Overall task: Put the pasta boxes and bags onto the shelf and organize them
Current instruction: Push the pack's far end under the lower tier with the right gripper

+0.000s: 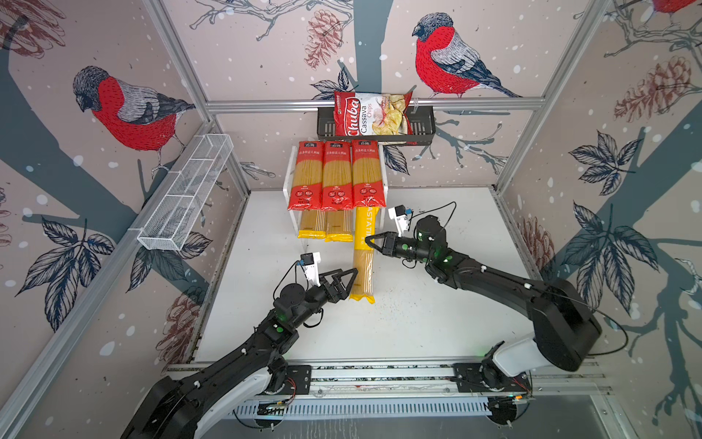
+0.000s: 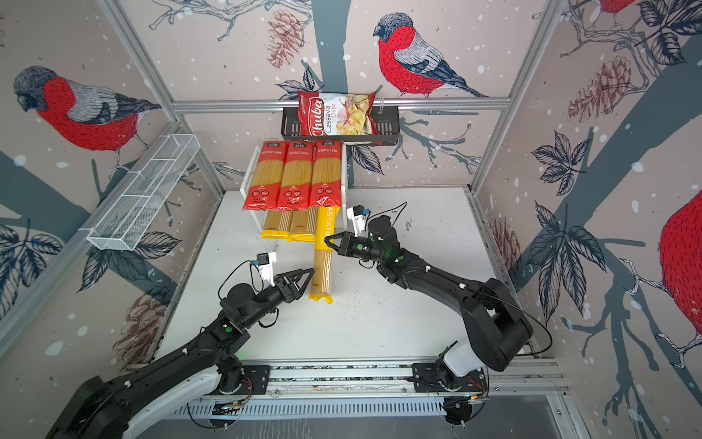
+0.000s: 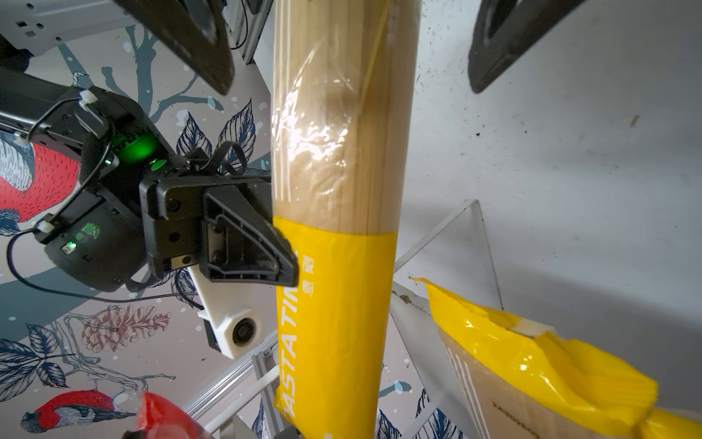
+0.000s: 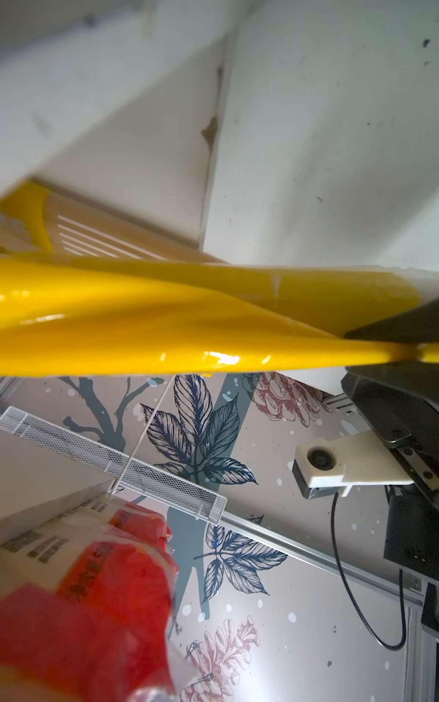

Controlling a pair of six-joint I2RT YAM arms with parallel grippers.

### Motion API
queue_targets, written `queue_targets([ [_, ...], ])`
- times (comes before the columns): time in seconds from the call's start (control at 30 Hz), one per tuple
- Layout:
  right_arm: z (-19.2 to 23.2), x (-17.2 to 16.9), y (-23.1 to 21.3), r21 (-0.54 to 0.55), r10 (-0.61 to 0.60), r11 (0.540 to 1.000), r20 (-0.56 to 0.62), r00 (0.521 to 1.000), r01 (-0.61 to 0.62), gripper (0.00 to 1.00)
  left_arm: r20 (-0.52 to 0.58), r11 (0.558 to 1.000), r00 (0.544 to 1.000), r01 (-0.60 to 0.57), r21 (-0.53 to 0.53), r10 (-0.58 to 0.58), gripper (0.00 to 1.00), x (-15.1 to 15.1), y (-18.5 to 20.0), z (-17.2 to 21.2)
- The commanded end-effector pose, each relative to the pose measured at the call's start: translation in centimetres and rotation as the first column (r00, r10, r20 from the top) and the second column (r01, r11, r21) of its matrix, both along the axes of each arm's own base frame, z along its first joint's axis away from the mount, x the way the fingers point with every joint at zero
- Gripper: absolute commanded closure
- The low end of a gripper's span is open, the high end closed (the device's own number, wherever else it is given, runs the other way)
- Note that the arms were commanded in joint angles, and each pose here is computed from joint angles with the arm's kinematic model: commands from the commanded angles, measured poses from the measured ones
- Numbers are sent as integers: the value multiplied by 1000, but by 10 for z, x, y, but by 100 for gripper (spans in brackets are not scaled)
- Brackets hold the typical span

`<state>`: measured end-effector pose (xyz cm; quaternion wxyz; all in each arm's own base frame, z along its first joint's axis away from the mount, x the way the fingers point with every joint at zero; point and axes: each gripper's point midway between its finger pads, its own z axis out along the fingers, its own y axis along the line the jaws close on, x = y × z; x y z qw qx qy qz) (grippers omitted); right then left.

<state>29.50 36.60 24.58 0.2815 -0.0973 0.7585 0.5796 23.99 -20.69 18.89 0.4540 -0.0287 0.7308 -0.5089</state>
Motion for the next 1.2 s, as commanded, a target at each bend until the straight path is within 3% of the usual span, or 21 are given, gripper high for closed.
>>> queue_targets([
  [0.0,44,4,7,157,49,986,89,995,-63,100,37,998,999,25,-63,-23,8,1,-2,12],
  [0.27,15,29,5,140,-3,990,-38,999,9,100,-35,991,997,68,-112,-72,16,3,-13,0],
  [0.47,-15,43,-2,125,-55,989,-168,984,77,98,-66,984,990,114,-137,-124,30,3,-23,-4],
  [0.73,-29,52,-6,107,-98,986,-222,970,124,95,-66,973,984,154,-172,-167,47,2,-30,-5],
  [0.8,-29,53,-7,112,-102,985,-229,968,131,95,-65,970,981,167,-177,-181,43,0,-32,-5],
  [0.97,-25,54,-7,131,-86,984,-235,968,119,96,-112,991,989,87,-104,-99,14,5,-19,-29],
  [1.17,-19,56,-8,165,-76,979,-248,966,120,96,-174,991,978,105,-85,-119,11,11,-28,-35],
])
